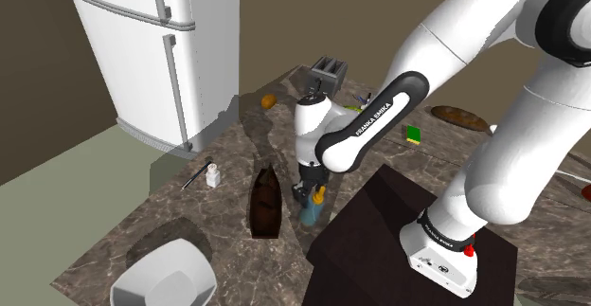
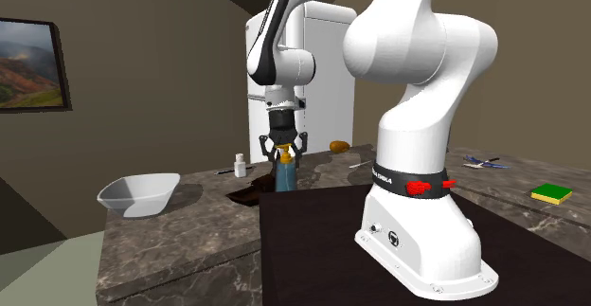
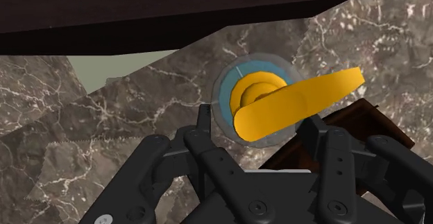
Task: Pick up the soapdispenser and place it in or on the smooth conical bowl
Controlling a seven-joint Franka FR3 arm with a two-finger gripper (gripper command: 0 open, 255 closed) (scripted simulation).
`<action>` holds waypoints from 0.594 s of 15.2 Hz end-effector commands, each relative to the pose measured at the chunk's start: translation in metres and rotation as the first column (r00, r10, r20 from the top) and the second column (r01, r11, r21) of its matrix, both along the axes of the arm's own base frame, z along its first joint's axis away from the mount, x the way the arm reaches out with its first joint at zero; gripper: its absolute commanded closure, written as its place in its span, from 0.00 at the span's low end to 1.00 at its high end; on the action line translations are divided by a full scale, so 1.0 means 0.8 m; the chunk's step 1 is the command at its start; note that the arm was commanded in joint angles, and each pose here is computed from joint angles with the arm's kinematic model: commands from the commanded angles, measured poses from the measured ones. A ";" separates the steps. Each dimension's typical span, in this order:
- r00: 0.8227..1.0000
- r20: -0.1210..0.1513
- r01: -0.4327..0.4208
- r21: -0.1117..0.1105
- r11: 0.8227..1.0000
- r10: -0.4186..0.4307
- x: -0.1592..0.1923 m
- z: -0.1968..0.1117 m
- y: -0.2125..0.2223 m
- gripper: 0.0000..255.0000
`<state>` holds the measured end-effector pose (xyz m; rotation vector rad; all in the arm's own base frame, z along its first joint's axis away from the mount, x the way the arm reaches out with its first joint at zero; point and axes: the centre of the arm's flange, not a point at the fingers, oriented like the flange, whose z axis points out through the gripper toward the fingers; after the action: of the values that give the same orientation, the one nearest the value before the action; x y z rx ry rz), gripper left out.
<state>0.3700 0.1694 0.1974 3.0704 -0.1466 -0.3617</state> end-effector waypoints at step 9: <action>1.000 0.000 0.000 0.000 1.000 0.000 -0.001 0.066 0.000 1.00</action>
<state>0.3695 0.1685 0.2461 3.0704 -0.1469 -0.3615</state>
